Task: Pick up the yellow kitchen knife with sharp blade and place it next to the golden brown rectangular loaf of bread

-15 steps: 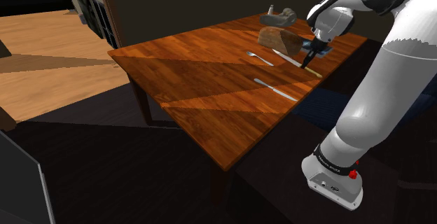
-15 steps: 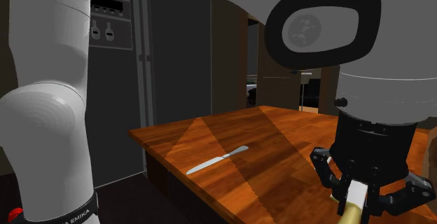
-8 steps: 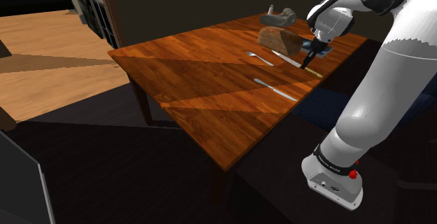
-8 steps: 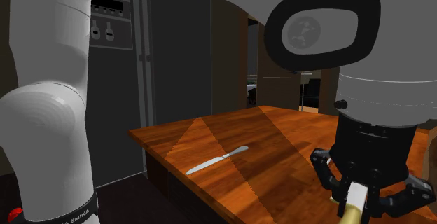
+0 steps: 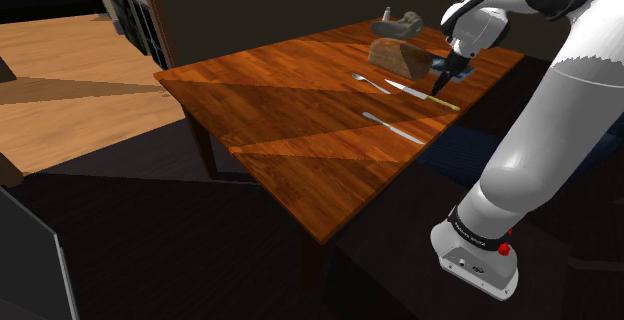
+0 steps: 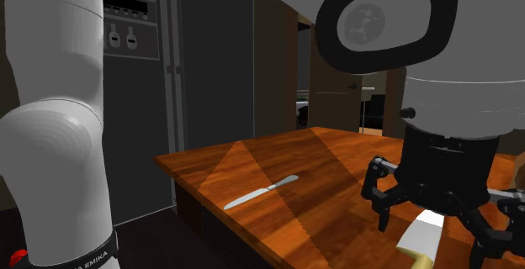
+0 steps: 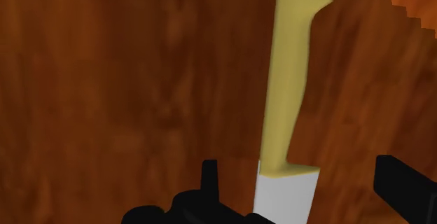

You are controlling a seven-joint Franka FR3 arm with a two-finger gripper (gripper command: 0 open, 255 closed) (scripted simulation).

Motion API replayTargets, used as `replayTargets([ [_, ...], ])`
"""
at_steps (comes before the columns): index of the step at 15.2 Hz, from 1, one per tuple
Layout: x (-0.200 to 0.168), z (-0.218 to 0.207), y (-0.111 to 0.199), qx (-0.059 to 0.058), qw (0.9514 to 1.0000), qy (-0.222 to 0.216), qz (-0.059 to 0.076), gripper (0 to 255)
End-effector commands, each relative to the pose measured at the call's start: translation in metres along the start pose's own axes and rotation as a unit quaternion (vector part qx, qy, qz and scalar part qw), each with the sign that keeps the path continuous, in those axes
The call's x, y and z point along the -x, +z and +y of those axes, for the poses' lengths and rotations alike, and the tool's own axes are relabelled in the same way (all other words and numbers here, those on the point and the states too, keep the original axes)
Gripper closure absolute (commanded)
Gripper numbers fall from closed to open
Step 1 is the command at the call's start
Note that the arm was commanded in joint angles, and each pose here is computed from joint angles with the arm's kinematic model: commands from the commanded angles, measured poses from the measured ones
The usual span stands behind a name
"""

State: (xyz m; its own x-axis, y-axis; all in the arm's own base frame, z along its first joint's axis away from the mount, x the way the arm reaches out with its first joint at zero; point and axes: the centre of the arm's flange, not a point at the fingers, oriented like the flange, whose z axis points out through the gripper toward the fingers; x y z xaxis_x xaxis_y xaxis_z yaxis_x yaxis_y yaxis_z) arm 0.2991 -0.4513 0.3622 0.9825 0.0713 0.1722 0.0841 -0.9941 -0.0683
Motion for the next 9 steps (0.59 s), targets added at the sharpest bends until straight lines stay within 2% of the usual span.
replayTargets([
  [1, 0.000, 0.003, -0.027, 0.000, 1.0000, 0.000, -0.001, 0],
  [2, 0.000, 0.003, -0.037, 0.000, 1.0000, 0.000, -0.001, 0],
  [9, 0.000, 0.003, -0.037, 0.000, 1.0000, 0.000, -0.001, 0],
])
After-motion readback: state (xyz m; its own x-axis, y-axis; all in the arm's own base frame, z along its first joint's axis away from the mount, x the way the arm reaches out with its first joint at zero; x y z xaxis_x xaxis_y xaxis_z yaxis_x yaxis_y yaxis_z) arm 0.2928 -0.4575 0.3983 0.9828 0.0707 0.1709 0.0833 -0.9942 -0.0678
